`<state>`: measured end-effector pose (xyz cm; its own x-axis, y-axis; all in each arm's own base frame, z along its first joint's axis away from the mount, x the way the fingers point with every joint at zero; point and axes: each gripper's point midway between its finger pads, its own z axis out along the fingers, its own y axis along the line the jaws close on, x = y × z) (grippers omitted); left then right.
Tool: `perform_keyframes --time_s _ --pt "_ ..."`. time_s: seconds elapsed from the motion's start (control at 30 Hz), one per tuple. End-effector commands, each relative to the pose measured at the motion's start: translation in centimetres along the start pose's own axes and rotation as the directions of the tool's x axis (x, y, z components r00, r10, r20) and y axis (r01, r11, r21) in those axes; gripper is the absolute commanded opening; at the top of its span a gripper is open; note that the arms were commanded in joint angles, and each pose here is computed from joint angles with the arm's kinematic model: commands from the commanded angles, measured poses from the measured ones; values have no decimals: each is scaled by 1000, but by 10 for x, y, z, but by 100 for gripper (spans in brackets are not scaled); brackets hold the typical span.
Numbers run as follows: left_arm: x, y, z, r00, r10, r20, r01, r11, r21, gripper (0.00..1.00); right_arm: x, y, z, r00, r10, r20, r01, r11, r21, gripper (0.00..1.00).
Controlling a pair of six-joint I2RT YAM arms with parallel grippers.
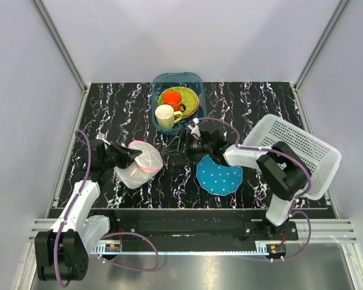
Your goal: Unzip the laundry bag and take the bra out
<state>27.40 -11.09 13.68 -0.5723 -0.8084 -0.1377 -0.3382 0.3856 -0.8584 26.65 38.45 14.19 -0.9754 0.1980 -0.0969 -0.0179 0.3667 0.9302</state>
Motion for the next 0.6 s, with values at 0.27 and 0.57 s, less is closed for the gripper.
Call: perform_keyframes --time_s 0.27,0.57 --pt "-19 -28 -10 993 -64 95 60 997 48 0 31 44 39 983 62 -170 -97 973 -211 95" --pt "-25 -41 -15 991 -64 115 56 996 72 0 31 64 45 977 80 -197 -135 950 -281 84"
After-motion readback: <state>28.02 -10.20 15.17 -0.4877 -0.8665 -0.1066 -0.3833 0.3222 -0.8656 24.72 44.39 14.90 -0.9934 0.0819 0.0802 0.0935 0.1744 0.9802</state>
